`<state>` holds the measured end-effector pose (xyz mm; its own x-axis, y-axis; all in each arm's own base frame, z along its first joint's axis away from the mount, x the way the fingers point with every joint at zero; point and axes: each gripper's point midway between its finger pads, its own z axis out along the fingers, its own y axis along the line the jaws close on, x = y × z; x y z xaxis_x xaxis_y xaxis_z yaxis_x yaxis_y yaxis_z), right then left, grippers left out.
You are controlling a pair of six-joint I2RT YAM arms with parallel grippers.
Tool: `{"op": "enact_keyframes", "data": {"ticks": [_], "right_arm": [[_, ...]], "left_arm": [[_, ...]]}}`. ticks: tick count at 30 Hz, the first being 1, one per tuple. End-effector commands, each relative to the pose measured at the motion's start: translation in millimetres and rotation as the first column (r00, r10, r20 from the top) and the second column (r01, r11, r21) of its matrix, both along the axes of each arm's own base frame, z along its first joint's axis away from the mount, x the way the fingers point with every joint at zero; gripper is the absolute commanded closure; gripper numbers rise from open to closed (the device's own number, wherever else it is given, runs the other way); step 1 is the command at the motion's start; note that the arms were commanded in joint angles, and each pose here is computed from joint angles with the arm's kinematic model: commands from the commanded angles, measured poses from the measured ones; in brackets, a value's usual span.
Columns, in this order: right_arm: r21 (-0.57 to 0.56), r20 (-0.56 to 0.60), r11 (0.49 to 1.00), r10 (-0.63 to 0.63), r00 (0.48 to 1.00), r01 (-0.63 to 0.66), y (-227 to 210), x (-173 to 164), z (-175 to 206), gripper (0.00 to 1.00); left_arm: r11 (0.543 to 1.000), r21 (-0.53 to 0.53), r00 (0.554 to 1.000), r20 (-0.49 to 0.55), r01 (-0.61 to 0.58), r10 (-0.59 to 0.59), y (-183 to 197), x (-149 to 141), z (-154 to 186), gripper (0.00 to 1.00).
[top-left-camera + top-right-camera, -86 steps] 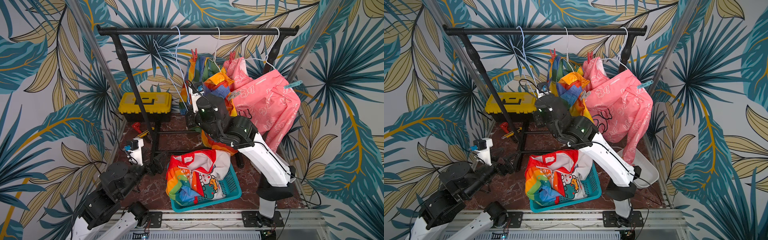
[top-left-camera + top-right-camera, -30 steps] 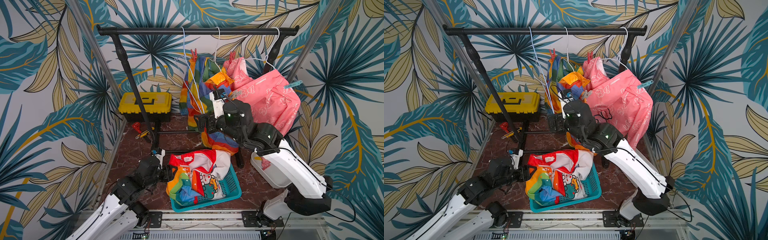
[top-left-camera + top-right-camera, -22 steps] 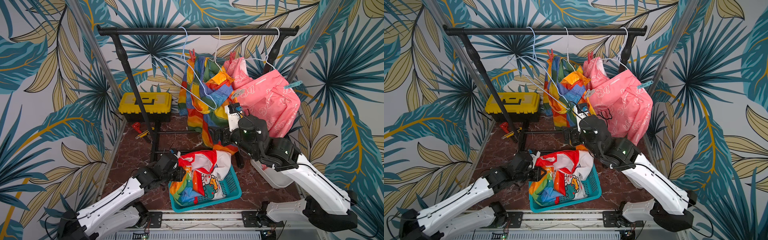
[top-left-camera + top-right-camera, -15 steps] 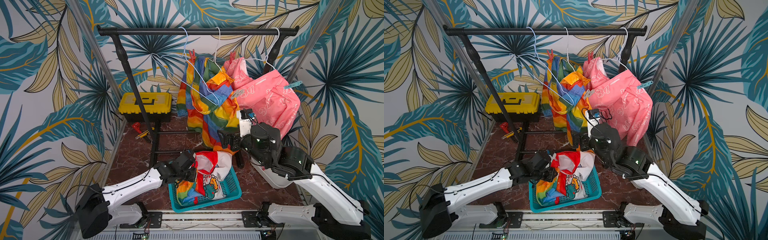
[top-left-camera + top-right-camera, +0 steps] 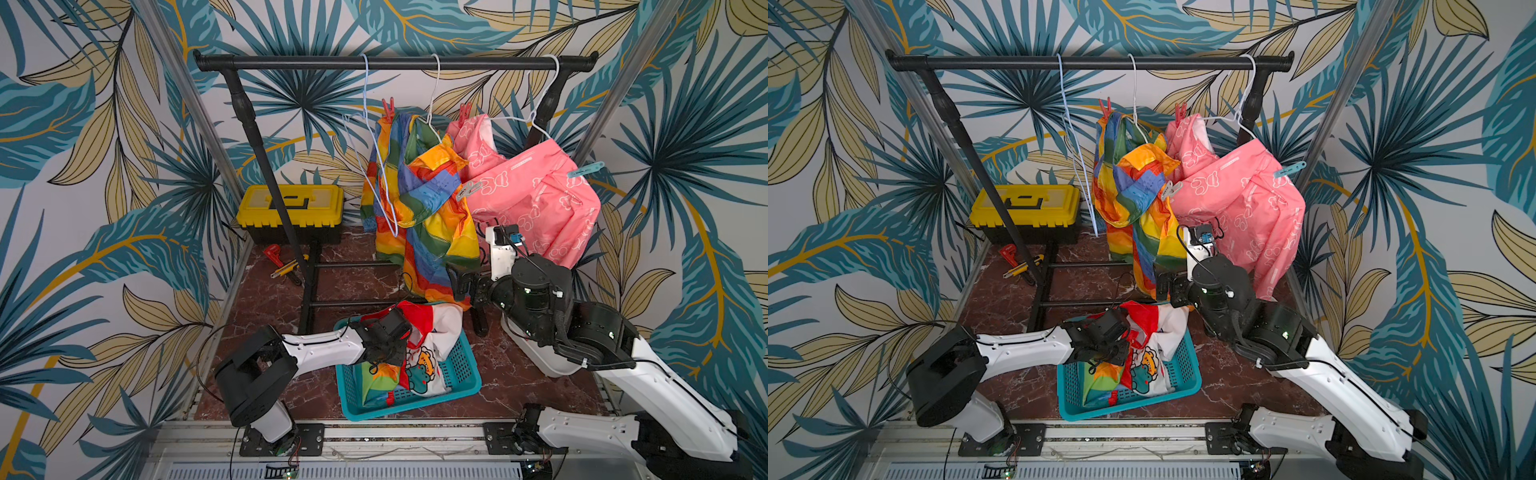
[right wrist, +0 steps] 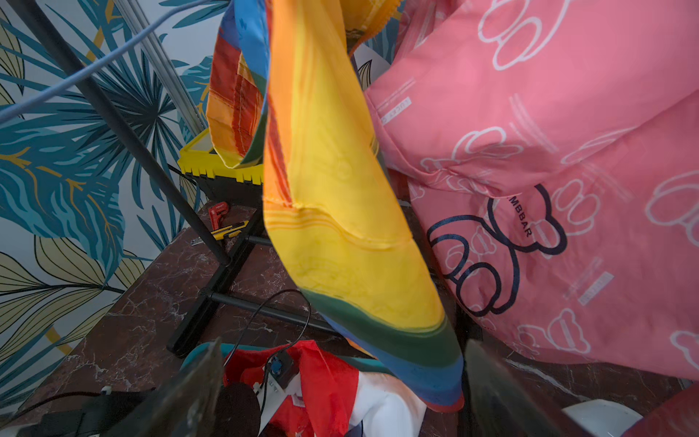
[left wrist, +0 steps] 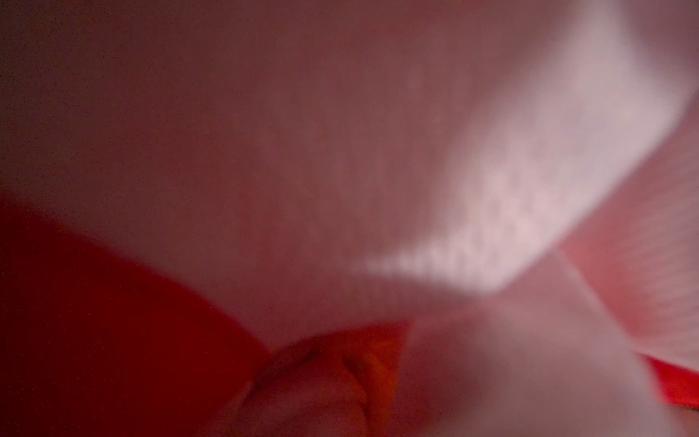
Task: Remove the clothespins securing jackets to the hanger
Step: Adjust the jacket in the basket, then pick up the hanger from the clothesline.
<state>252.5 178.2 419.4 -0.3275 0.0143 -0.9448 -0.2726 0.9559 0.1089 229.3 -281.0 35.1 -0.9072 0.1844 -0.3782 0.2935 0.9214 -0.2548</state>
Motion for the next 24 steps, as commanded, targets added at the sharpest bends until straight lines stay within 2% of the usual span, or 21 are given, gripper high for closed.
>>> {"op": "enact_keyframes", "data": {"ticks": [1,4,6,8,10,14,16,19,24], "right_arm": [[-0.008,0.014,1.000,-0.015,1.000,0.016,4,6,-2,0.00],[-0.011,0.030,0.999,-0.033,0.999,0.033,4,10,1,0.01],[-0.019,0.038,0.999,-0.047,0.998,0.047,2,11,4,0.00],[-0.024,0.045,0.997,-0.067,0.997,0.068,-2,12,4,0.00],[-0.016,0.052,0.997,-0.079,0.996,0.080,-7,11,4,0.01],[0.034,0.064,0.998,-0.053,0.997,0.051,-15,1,10,0.01],[0.049,0.069,0.998,-0.042,0.997,0.039,-20,-5,13,0.01],[0.033,0.070,0.994,-0.104,0.992,0.102,-40,-8,12,0.01],[0.030,0.091,0.984,-0.178,0.980,0.176,-60,-5,16,0.01]], "left_arm": [[0.982,0.155,0.993,0.063,-0.109,0.100,47,20,-21,0.83],[0.972,0.195,0.986,0.129,-0.134,0.110,57,29,-17,0.80],[0.979,0.167,0.985,0.150,-0.113,0.088,52,30,-4,0.68],[0.993,0.099,0.974,0.225,-0.060,0.036,38,25,32,0.47],[1.000,0.014,0.961,0.277,0.007,-0.011,26,14,72,0.31],[0.988,-0.145,0.935,0.355,0.052,0.003,36,-9,154,0.14],[0.974,-0.217,0.912,0.410,0.073,0.023,46,-20,191,0.10],[0.940,-0.311,0.866,0.498,0.139,0.036,50,-35,246,0.08],[0.896,-0.363,0.796,0.605,0.255,0.018,29,-46,322,0.03]]}}
